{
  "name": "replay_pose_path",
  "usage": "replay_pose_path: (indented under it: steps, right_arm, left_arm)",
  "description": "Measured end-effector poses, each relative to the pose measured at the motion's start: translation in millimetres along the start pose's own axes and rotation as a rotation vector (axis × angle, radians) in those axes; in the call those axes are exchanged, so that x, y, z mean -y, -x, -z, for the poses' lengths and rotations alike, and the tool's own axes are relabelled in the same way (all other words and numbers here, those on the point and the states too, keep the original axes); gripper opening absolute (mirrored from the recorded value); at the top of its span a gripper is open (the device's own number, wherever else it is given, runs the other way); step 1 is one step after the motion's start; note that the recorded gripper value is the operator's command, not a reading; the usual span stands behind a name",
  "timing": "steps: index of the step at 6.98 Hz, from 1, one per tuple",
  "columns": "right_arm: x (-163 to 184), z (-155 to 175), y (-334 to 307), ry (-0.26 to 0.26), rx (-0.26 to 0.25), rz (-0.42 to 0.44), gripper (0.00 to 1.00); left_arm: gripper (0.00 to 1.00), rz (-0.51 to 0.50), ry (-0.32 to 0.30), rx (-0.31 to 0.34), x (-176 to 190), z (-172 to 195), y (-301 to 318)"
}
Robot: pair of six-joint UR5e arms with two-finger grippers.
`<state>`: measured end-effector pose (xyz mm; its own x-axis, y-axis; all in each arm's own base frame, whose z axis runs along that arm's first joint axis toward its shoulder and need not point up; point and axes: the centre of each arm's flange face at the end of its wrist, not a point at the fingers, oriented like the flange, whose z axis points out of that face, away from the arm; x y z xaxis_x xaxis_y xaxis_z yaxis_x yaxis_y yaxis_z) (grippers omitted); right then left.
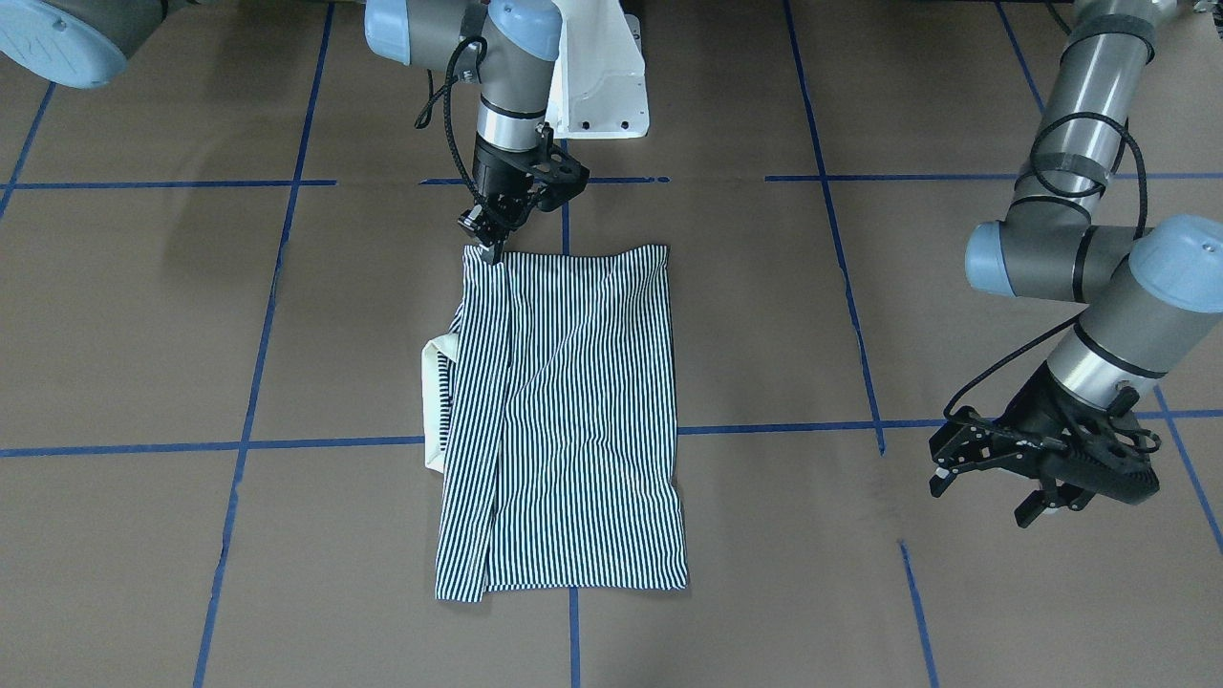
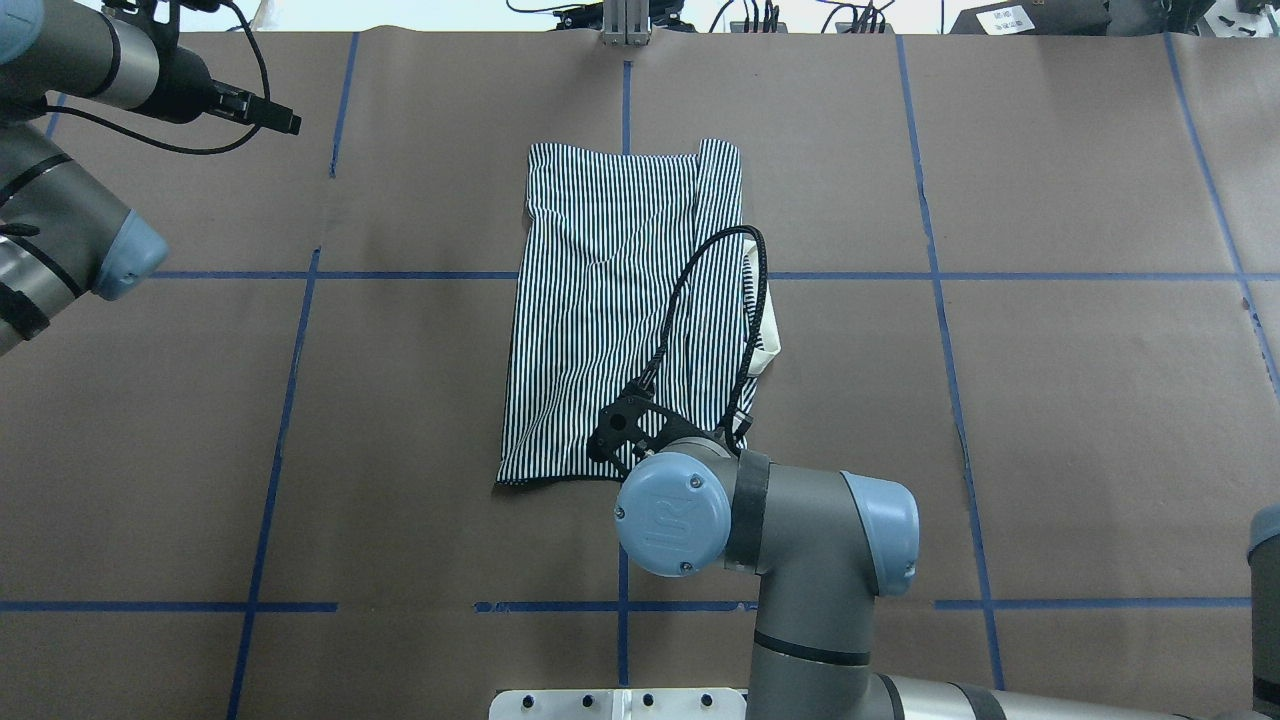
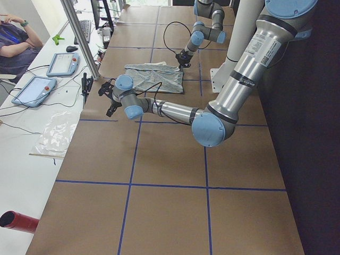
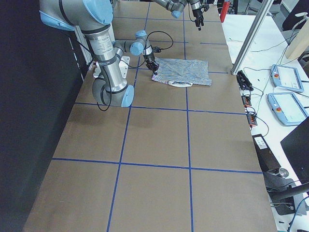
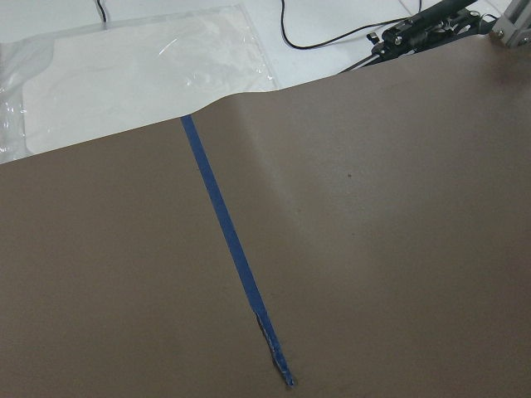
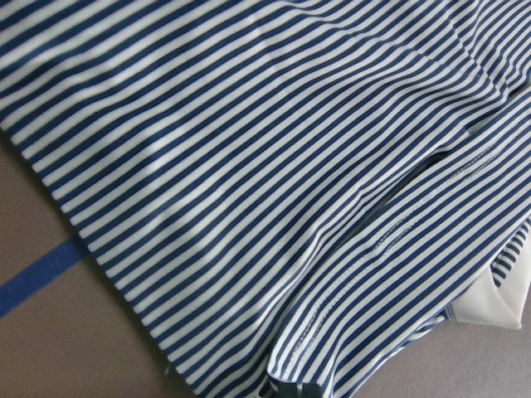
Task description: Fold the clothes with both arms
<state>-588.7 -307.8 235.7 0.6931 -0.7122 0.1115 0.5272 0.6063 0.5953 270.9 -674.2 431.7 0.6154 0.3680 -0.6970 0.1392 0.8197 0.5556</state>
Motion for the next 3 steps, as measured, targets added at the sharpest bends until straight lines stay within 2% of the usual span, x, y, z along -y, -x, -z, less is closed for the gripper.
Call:
replay_pose_path:
  steps: [3]
  right_arm:
    - [-58, -3, -36, 0.013, -0.014, -0.049, 0.0]
  left_arm:
    - [1.0, 0.013, -0.003, -0.003, 3, 0, -4]
